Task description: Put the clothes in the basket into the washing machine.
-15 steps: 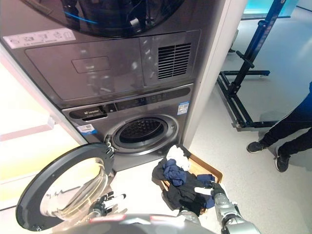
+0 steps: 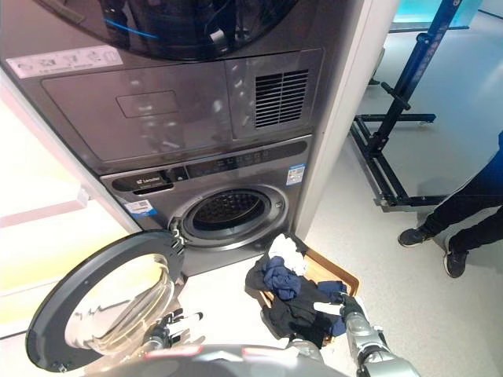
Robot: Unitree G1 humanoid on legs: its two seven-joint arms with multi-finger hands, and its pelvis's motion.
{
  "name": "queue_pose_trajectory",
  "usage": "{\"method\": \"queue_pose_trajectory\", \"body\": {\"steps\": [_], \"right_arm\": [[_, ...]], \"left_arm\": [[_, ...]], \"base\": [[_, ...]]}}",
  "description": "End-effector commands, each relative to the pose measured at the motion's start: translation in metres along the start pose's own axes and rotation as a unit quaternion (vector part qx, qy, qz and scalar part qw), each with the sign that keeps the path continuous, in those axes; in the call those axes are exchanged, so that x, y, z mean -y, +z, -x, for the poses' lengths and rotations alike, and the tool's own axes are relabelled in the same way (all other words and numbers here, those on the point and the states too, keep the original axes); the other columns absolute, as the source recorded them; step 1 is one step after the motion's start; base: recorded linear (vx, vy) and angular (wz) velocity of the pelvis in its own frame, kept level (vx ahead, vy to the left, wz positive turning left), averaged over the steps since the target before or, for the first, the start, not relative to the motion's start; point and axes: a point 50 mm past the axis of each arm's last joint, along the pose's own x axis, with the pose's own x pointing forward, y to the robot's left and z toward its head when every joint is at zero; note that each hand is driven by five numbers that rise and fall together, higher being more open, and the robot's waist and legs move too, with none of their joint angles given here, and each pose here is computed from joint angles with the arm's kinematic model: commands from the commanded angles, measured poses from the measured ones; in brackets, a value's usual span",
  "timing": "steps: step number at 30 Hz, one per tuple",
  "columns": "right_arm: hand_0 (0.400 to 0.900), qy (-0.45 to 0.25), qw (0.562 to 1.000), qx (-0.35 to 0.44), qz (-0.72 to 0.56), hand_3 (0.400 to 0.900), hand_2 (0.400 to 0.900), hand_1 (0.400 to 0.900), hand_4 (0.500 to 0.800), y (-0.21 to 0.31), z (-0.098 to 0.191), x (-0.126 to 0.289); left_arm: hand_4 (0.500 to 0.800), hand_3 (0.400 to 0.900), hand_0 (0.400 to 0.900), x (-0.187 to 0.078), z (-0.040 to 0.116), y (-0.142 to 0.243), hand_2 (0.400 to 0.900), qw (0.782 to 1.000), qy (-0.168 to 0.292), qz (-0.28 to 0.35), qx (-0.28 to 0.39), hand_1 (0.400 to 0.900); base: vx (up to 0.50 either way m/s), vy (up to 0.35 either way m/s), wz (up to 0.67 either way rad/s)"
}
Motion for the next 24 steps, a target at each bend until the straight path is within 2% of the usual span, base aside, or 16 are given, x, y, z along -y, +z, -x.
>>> {"method": "queue_pose_trajectory", "body": {"steps": [1, 7, 10, 14, 17, 20, 24], "right_arm": [[0.900, -0.020, 0.998, 0.062, -0.020, 0.900, 0.900, 0.900, 0.800, 0.040, -0.004, 0.004], [0.900, -0.016, 0.995, 0.098, -0.012, 0.900, 0.900, 0.900, 0.800, 0.059, -0.004, 0.003], [0.900, -0.019, 0.989, 0.144, 0.008, 0.900, 0.900, 0.900, 0.800, 0.085, -0.002, 0.005], [0.900, -0.031, 0.975, 0.216, 0.043, 0.900, 0.900, 0.900, 0.800, 0.129, 0.004, 0.011], [0.900, -0.052, 0.957, 0.277, 0.075, 0.900, 0.900, 0.900, 0.800, 0.164, 0.014, 0.017], [0.900, -0.099, 0.912, 0.379, 0.119, 0.900, 0.900, 0.900, 0.800, 0.224, 0.040, 0.033], [0.900, -0.166, 0.864, 0.451, 0.149, 0.900, 0.900, 0.900, 0.800, 0.282, 0.072, 0.062]], "left_arm": [[0.800, 0.900, 0.900, -0.007, -0.004, 0.024, 0.900, 0.999, 0.013, 0.010, 0.052, 0.900], [0.800, 0.900, 0.900, -0.009, -0.003, 0.030, 0.900, 0.997, 0.012, 0.025, 0.073, 0.900], [0.800, 0.900, 0.900, -0.016, -0.002, 0.045, 0.900, 0.993, 0.018, 0.042, 0.109, 0.900], [0.800, 0.900, 0.900, -0.021, 0.002, 0.085, 0.900, 0.980, 0.020, 0.053, 0.192, 0.900], [0.800, 0.900, 0.900, -0.022, 0.012, 0.121, 0.900, 0.960, 0.020, 0.063, 0.271, 0.900], [0.800, 0.900, 0.900, -0.022, 0.035, 0.173, 0.900, 0.919, 0.015, 0.069, 0.387, 0.900], [0.800, 0.900, 0.900, -0.018, 0.064, 0.217, 0.900, 0.872, 0.010, 0.071, 0.485, 0.900]], "base": [[0.000, 0.000, 0.00], [-0.018, 0.001, -0.02], [-0.167, 0.005, -0.04], [-0.210, -0.002, 0.11], [-0.199, 0.013, 0.13], [-0.322, 0.045, 0.11], [-0.219, 0.050, 0.07]]}}
